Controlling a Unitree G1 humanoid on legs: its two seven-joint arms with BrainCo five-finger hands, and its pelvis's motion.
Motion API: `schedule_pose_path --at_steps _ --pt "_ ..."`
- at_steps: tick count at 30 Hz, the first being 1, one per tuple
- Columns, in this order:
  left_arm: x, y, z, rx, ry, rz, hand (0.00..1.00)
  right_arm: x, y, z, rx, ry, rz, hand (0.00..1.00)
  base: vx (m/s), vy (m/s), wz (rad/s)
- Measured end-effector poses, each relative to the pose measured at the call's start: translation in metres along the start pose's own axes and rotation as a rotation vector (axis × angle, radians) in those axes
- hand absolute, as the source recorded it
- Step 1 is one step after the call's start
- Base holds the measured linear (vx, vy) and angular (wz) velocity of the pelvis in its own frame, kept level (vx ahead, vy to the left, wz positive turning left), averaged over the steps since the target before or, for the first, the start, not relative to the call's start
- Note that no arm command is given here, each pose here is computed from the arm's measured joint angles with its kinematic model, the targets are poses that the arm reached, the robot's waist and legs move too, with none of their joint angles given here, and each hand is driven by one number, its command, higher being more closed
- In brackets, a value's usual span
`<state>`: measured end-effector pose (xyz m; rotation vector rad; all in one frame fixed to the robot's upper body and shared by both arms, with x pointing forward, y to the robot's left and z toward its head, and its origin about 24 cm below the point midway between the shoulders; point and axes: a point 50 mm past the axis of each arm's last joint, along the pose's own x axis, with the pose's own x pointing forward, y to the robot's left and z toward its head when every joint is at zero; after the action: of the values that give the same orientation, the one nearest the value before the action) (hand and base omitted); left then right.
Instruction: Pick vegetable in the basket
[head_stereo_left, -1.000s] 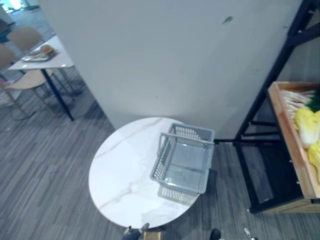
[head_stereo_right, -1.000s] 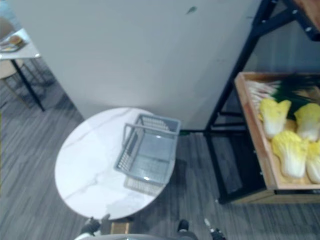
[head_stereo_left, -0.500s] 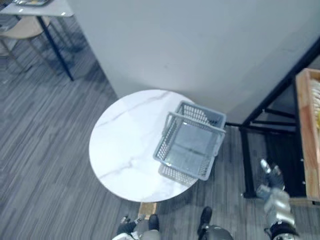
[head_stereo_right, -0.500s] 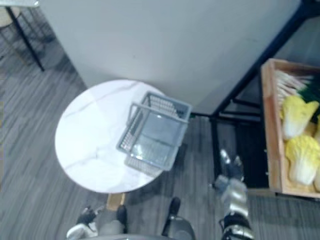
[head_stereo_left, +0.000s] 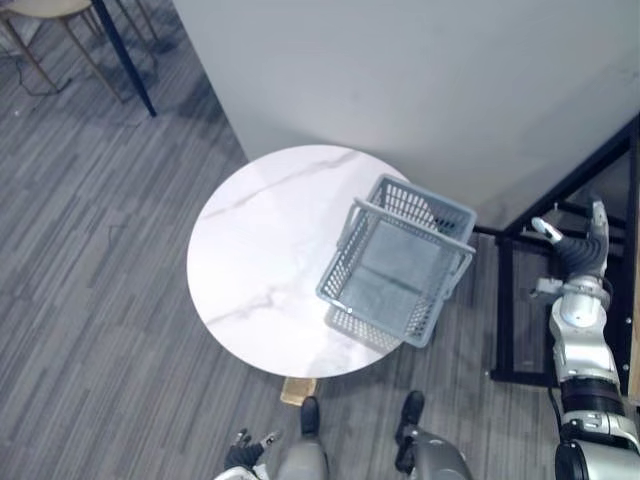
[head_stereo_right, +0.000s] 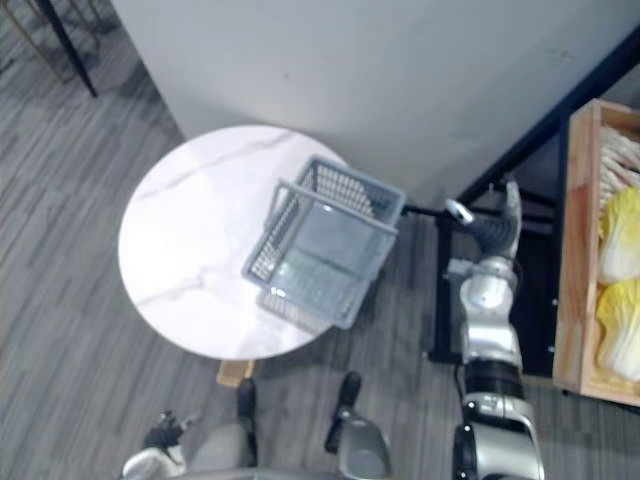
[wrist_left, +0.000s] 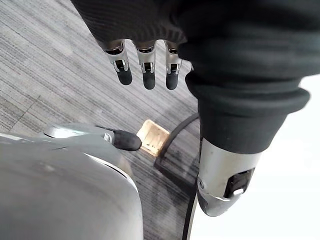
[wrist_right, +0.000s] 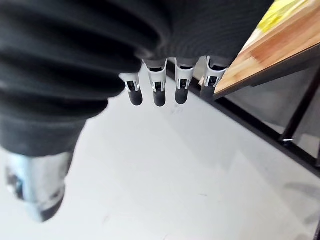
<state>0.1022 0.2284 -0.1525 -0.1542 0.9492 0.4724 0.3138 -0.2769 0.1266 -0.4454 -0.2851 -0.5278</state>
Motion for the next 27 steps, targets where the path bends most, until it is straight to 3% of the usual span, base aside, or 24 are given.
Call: schedule_pose_path --at_steps 6,14,21,27 --pt "-0.002 0.005 -0.006 0.008 0.015 0.011 0.00 0.014 0.031 0.038 -0.176 -0.189 0.178 0.00 -0.01 0.004 0.04" --pt "-0.002 0.007 -0.009 0.003 0.034 0.017 0.00 0.022 0.058 0.075 -0.202 -0.322 0.315 0.00 0.00 0.000 0.00" --pt "-0.002 0.008 -0.009 -0.008 0.041 0.026 0.00 0.032 0.069 0.111 -0.209 -0.437 0.347 0.00 0.02 -0.001 0.00" --pt "-0.002 0.007 -0.007 -0.003 0.035 0.022 0.00 0.036 0.086 0.116 -0.282 -0.442 0.462 0.00 0.00 0.000 0.00"
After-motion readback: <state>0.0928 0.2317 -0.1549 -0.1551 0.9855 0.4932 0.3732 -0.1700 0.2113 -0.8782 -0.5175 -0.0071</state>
